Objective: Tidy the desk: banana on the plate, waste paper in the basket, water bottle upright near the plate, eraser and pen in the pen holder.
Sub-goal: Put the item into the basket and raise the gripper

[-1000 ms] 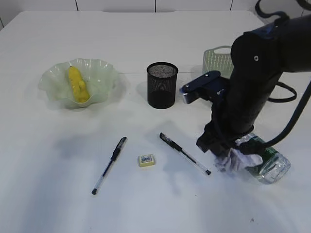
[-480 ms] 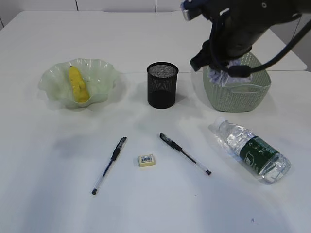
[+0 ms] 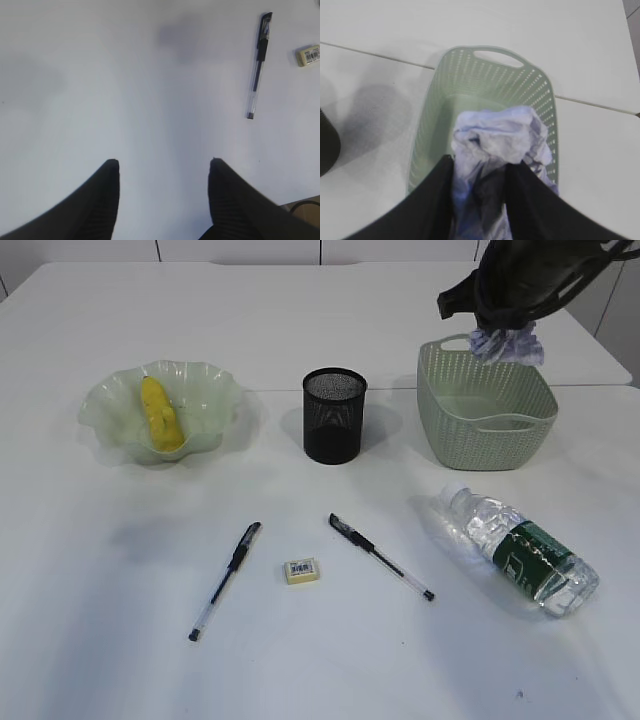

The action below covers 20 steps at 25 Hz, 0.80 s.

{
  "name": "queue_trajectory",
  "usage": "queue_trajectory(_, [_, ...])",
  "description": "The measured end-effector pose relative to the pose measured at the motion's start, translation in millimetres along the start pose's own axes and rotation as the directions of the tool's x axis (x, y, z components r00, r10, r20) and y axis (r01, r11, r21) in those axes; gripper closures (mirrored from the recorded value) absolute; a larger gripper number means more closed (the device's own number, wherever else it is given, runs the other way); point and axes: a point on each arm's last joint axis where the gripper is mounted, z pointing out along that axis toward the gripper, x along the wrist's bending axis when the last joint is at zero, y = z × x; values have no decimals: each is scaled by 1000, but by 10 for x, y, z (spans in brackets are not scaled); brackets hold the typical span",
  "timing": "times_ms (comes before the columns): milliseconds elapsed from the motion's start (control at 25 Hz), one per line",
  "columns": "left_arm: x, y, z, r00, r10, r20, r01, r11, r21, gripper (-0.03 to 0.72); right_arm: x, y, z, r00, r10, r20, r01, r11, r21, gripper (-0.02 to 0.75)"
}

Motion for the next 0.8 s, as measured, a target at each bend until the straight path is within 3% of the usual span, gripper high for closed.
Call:
queue_trajectory(480, [1,16,0,1000,0,-1,0,1000,-17,286,-5,-9,771,995,99,-25,-100,995,-11,489])
queue_trajectory(800, [-11,16,0,1000,-6,12,6,1000,-18,286,58,-116,1000,995,94,-26,-93,995,21,489])
